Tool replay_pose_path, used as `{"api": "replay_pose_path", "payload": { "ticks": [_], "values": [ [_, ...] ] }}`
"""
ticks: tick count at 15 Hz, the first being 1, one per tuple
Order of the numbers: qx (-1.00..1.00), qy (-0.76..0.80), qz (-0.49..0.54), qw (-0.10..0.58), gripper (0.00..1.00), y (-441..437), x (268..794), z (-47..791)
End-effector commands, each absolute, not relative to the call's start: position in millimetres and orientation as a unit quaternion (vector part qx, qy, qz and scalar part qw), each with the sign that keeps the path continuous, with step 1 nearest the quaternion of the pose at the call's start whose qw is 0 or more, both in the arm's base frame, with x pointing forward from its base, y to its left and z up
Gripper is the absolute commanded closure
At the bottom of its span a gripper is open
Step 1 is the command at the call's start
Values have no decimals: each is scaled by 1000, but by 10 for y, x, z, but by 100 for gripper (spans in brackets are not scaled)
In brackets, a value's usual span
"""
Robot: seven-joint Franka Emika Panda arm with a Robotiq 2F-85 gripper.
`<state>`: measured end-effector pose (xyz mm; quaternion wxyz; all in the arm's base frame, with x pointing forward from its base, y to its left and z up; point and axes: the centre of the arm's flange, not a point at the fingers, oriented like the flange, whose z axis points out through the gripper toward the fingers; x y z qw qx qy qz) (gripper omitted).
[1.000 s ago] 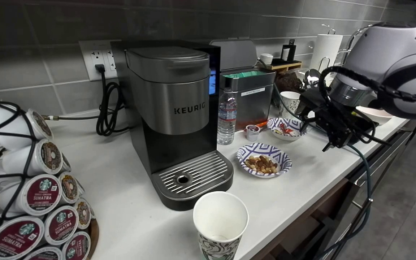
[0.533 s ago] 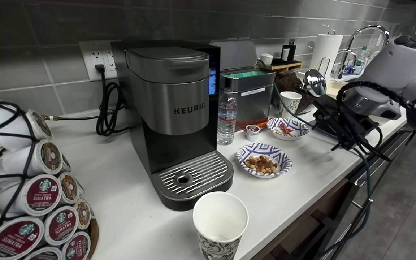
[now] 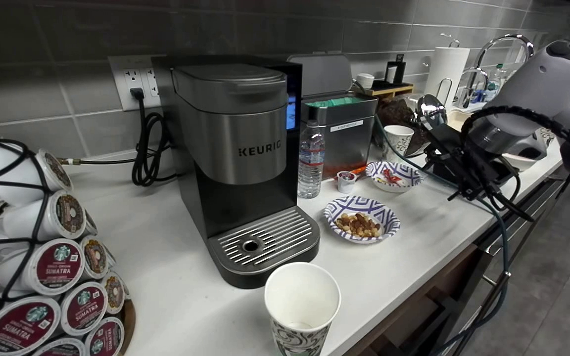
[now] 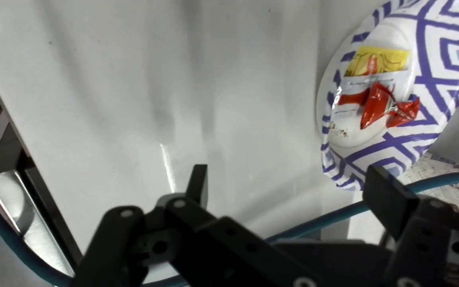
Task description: Transfer the contents of the white plate to the black pan
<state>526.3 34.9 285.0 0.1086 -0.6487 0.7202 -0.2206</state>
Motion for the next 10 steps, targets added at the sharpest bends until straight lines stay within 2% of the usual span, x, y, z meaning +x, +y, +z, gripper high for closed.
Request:
{"api": "replay_pose_path", "payload": {
  "ticks": [1,4,6,7,9,10],
  "values": [
    [-641,722,-231,118,0,328,5468,2845],
    [-639,721,-238,120,1,267,5664,2866],
    [-640,722,-234,119,9,262,5734,2818],
    [-642,721,-232,118,17,264,5766,2776],
    [-644,721,-228,116,28,289,5810,2701],
    [-646,720,-228,114,43,303,5832,2672]
  ]
}}
